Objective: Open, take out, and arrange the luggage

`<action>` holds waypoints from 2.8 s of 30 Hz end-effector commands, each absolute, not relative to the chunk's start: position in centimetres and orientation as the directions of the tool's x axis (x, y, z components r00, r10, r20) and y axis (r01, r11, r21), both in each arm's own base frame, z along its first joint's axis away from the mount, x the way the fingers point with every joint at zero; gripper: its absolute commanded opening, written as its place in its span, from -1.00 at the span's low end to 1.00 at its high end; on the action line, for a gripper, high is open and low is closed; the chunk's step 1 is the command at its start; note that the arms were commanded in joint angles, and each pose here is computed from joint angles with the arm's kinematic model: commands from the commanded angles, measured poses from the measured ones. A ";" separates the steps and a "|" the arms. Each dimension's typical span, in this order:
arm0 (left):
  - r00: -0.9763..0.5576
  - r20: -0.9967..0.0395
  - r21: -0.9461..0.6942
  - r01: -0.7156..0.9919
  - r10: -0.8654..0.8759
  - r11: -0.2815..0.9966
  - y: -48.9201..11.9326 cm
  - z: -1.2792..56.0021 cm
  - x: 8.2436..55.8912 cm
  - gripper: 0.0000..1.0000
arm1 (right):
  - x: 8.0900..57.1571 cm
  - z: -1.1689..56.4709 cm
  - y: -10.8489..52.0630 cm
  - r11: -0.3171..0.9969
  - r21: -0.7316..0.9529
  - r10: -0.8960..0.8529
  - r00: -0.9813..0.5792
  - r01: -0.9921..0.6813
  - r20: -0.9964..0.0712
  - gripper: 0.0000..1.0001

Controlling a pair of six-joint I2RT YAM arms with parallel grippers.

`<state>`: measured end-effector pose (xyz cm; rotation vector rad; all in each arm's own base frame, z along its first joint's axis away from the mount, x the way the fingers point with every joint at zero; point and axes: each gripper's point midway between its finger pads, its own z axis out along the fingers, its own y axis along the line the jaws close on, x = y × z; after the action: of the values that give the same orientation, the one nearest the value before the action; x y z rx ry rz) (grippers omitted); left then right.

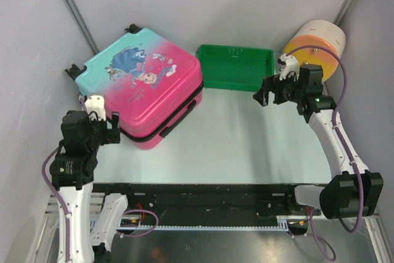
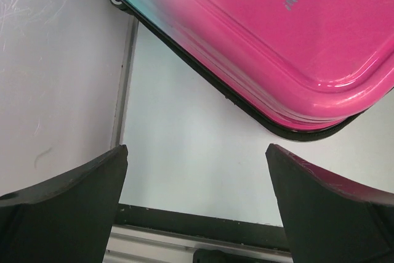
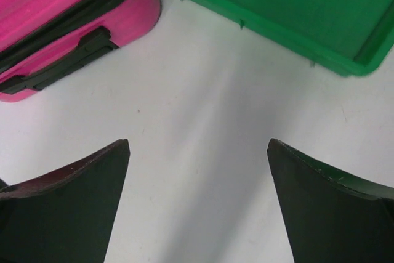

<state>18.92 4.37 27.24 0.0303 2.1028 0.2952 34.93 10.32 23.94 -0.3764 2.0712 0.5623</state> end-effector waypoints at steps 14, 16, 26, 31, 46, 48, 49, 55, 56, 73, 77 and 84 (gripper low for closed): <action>-0.474 -0.865 -0.168 -0.032 -0.163 0.985 0.5 33.3 24.6 1.00 | 51.4 32.5 20.9 0.868 0.049 -0.006 -0.111 -0.494 -0.994 0.99; -0.480 -0.848 -0.249 -0.013 -0.225 0.968 0.0 33.4 24.8 1.00 | 53.5 31.5 21.7 0.874 0.115 0.040 -0.167 -0.473 -0.985 0.99; -0.467 -0.825 -0.344 -0.034 -0.319 0.938 0.9 32.9 25.3 0.99 | 60.0 26.1 29.3 0.839 0.114 0.032 -0.161 -0.533 -0.986 0.99; -0.480 -0.796 -0.402 -0.035 -0.368 0.915 1.0 32.3 25.3 1.00 | 60.3 22.1 33.2 0.761 0.153 0.031 -0.201 -0.630 -0.979 0.99; -0.494 -0.778 -0.372 -0.136 -0.388 0.918 4.2 31.2 26.8 0.99 | 42.5 17.8 40.7 0.271 0.277 -0.130 -0.320 -0.922 -0.939 1.00; -0.505 -0.746 -0.416 -0.157 -0.435 0.896 4.4 30.7 27.2 1.00 | 39.7 18.1 41.3 0.213 0.271 -0.159 -0.307 -0.939 -0.938 0.99; -0.499 -0.739 -0.429 -0.169 -0.452 0.887 4.9 30.6 27.3 0.99 | 38.4 16.7 41.0 0.208 0.308 -0.189 -0.347 -0.928 -0.919 1.00; -0.504 -0.752 -0.352 -0.237 -0.424 0.906 8.8 30.0 28.4 0.99 | 34.8 16.6 39.3 0.145 0.312 -0.244 -0.339 -0.939 -0.908 0.99; -0.492 -0.765 -0.325 -0.264 -0.417 0.908 10.3 30.3 28.4 0.99 | 34.5 16.4 38.8 0.142 0.310 -0.252 -0.337 -0.940 -0.907 0.99; -0.663 -0.676 -0.296 -0.157 -0.323 0.942 15.8 23.3 32.5 1.00 | 39.6 19.4 33.0 0.119 -0.063 -0.228 0.034 -0.991 -0.973 1.00; -0.677 -0.663 -0.322 -0.128 -0.320 0.938 15.3 22.6 32.9 0.99 | 37.4 17.0 33.4 -0.040 -0.146 -0.263 0.152 -0.988 -0.953 0.98; -0.680 -0.675 -0.307 -0.095 -0.287 0.947 14.3 22.9 32.8 1.00 | 35.3 14.6 36.3 -0.163 -0.165 -0.229 0.200 -0.973 -0.953 0.60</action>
<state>32.85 15.68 23.02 -0.4179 2.3045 -0.2969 36.74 34.46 15.20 -1.4894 1.3294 1.0026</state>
